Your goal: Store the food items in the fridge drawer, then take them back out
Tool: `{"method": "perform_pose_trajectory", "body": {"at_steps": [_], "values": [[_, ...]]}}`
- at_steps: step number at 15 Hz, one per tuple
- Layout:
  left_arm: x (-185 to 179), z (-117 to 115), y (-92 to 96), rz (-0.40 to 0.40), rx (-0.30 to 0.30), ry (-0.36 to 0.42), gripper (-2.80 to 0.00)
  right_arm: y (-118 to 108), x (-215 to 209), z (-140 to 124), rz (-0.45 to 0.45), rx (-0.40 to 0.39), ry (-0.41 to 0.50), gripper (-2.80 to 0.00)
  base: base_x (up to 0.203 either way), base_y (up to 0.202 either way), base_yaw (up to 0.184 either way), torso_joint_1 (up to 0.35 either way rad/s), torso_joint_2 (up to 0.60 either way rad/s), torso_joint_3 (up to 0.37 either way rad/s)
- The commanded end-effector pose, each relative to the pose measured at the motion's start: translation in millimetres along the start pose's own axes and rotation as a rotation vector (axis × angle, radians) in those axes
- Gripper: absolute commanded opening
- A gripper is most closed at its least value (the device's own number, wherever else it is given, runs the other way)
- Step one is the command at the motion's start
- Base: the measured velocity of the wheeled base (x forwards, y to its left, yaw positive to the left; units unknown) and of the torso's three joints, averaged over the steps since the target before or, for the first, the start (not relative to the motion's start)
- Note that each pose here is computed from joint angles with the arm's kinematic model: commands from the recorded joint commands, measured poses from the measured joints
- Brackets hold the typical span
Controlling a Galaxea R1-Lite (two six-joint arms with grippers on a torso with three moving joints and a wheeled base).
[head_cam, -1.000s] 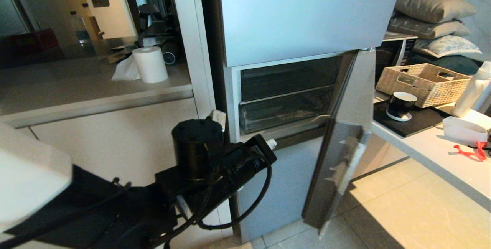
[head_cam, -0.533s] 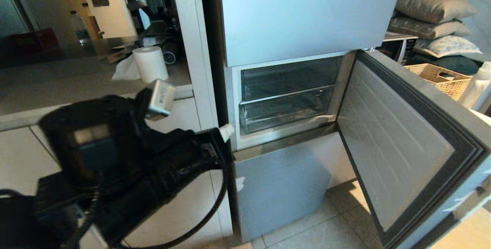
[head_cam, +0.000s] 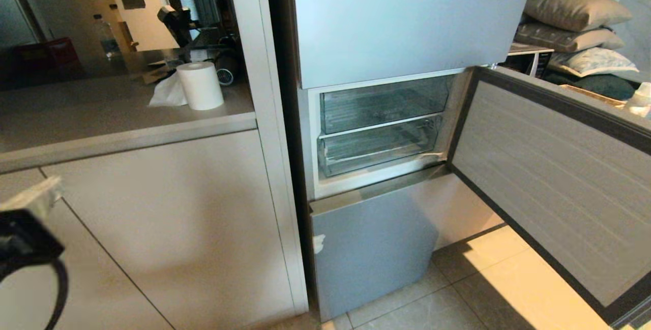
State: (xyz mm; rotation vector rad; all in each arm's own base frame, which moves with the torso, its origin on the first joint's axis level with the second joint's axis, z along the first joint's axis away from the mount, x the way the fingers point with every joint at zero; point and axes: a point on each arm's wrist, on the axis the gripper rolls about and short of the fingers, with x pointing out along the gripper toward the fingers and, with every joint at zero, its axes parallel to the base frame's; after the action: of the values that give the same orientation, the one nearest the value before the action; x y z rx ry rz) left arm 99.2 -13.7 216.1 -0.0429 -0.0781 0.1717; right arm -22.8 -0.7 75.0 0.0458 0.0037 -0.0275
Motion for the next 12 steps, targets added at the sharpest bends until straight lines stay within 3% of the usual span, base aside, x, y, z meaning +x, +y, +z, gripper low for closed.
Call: {"method": "perform_pose_trajectory", "body": {"at_steps": [1, 3, 5, 7, 9, 12], "values": [[-62, -28, 30.1, 0.085, 0.003, -0.090, -2.80, 0, 0, 0, 0.000, -0.001, 0.000, -2.80, 0.000, 0.000, 0.000, 0.000, 0.00, 0.000], [-89, -63, 36.6, -0.004, 0.050, -0.048, -2.80, 0, 0, 0, 0.000, -0.005, 0.001, -2.80, 0.000, 0.000, 0.000, 0.000, 0.00, 0.000], [-106, -105, 38.4, -0.135, 0.108, 0.142, -2.80, 0, 0, 0, 0.000, 0.000, 0.000, -2.80, 0.000, 0.000, 0.000, 0.000, 0.00, 0.000], [-116, -127, 38.6, -0.222, 0.137, 0.274, -2.80, 0, 0, 0, 0.000, 0.000, 0.001, -2.80, 0.000, 0.000, 0.000, 0.000, 0.00, 0.000], [-115, -128, 37.7, -0.252, 0.176, 0.305, -2.80, 0, 0, 0, 0.000, 0.000, 0.000, -2.80, 0.000, 0.000, 0.000, 0.000, 0.00, 0.000], [-120, -128, 38.4, -0.250, 0.193, 0.224, -2.80, 0, 0, 0, 0.000, 0.000, 0.001, -2.80, 0.000, 0.000, 0.000, 0.000, 0.00, 0.000]]}}
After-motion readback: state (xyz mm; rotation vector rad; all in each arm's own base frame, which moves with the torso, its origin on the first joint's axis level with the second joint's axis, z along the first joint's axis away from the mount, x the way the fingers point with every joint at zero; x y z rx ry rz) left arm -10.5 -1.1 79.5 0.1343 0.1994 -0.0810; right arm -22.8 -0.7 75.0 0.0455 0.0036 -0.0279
